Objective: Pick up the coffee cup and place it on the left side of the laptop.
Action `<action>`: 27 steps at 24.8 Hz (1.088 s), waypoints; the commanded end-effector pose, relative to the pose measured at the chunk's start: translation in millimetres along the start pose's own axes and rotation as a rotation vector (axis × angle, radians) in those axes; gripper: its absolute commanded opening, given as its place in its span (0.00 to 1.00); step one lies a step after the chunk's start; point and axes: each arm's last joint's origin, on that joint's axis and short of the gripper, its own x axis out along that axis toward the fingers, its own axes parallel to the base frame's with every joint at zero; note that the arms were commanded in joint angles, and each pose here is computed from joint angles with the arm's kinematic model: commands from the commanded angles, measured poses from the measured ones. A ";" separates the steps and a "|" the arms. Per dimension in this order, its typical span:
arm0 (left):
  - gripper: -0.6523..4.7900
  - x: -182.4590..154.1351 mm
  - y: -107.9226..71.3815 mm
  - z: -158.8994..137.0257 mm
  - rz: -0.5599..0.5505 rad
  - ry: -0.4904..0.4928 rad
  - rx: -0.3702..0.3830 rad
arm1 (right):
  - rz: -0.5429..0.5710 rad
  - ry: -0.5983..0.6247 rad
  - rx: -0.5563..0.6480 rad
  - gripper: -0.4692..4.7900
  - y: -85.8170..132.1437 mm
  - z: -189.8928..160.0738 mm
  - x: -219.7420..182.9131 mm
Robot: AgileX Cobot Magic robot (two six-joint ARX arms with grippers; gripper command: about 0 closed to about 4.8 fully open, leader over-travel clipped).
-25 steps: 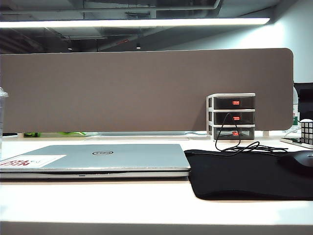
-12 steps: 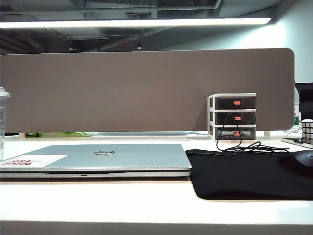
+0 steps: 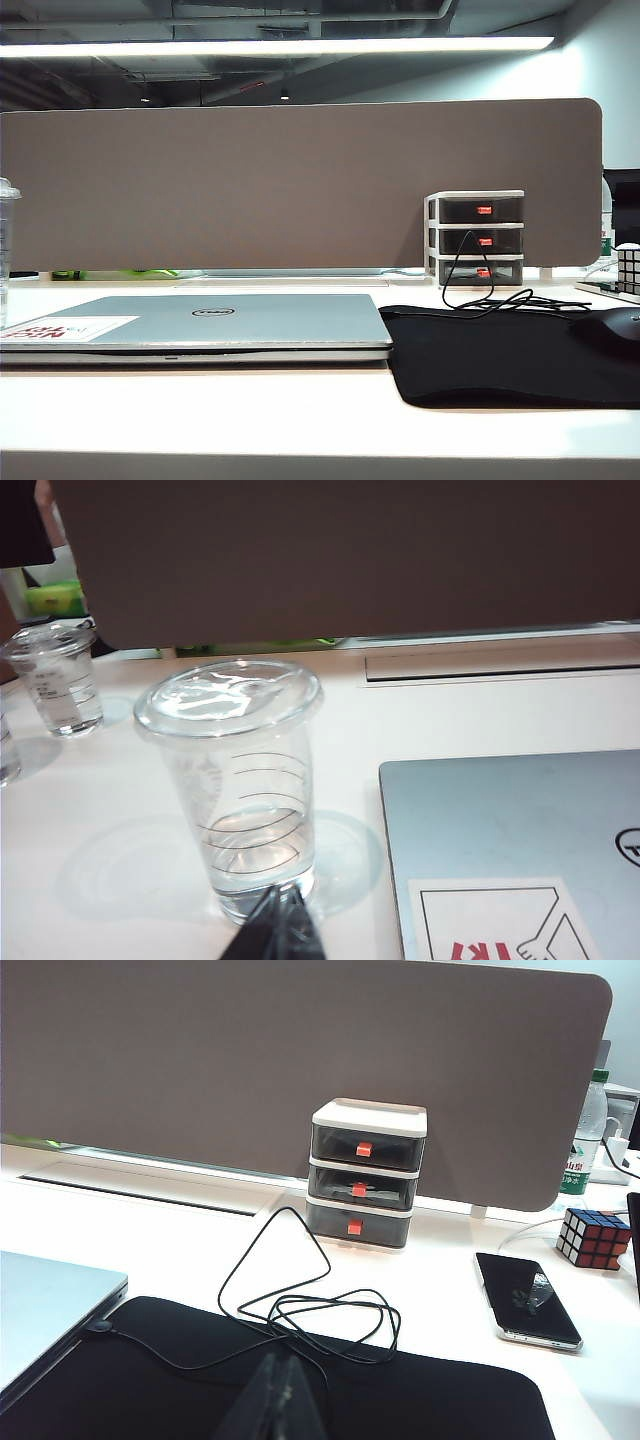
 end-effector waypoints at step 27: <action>0.11 -0.1 1.1 3.3 0.005 -0.031 -0.032 | 0.000 -0.005 0.003 0.08 0.1 -1.1 0.2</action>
